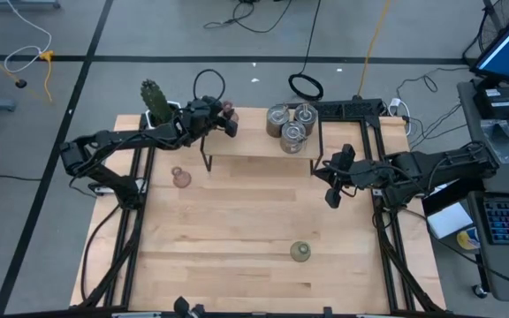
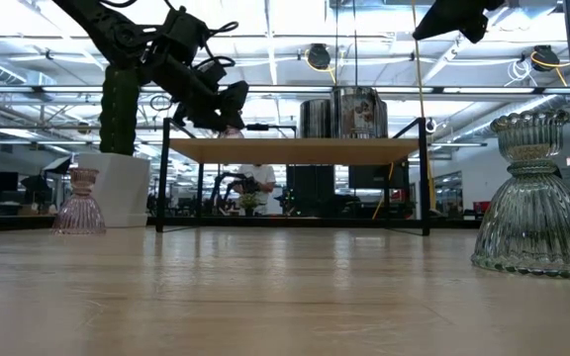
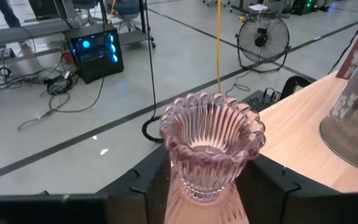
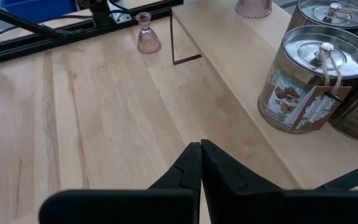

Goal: Pick & Place candle stick holders
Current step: Put the right purple glass candle holder on the shelf

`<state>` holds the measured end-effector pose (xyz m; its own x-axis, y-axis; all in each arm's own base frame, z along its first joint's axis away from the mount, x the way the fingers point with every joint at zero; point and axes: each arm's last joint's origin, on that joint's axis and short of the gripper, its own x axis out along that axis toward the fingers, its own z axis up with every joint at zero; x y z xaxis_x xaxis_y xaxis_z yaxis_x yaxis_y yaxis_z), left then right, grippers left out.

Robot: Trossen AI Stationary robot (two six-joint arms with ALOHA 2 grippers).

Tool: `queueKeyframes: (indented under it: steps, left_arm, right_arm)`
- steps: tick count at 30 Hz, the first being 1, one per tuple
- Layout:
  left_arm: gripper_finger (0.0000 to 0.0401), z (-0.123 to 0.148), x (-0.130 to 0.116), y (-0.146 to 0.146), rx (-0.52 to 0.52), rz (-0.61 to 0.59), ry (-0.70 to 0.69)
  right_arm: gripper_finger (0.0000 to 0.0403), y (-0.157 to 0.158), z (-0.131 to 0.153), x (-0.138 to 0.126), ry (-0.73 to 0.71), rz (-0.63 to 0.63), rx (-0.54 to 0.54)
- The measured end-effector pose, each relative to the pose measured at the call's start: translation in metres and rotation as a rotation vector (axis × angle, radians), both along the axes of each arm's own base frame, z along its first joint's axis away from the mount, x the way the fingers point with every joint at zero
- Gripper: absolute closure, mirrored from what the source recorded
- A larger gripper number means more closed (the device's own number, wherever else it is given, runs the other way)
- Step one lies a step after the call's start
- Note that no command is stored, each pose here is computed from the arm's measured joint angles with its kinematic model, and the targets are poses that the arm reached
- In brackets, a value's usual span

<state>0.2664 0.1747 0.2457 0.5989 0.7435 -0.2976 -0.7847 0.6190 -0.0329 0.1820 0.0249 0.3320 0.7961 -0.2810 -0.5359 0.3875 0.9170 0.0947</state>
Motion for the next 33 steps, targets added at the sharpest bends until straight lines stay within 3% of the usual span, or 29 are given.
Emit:
queueKeyframes:
  steps: [12, 24, 33]
  left_arm:
    - [0.0254, 0.000, 0.004, -0.007, 0.002, -0.027, 0.008]
    - [0.0227, 0.001, 0.003, -0.008, 0.018, -0.014, 0.025]
    - [0.0240, 0.002, 0.005, -0.011, 0.033, -0.004, 0.034]
  right_arm:
    - [0.0403, 0.001, 0.003, 0.002, -0.039, 0.002, 0.010]
    - [0.0403, 0.001, 0.003, 0.002, -0.043, 0.004, 0.015]
    - [0.0403, 0.001, 0.003, 0.002, -0.042, 0.006, 0.013]
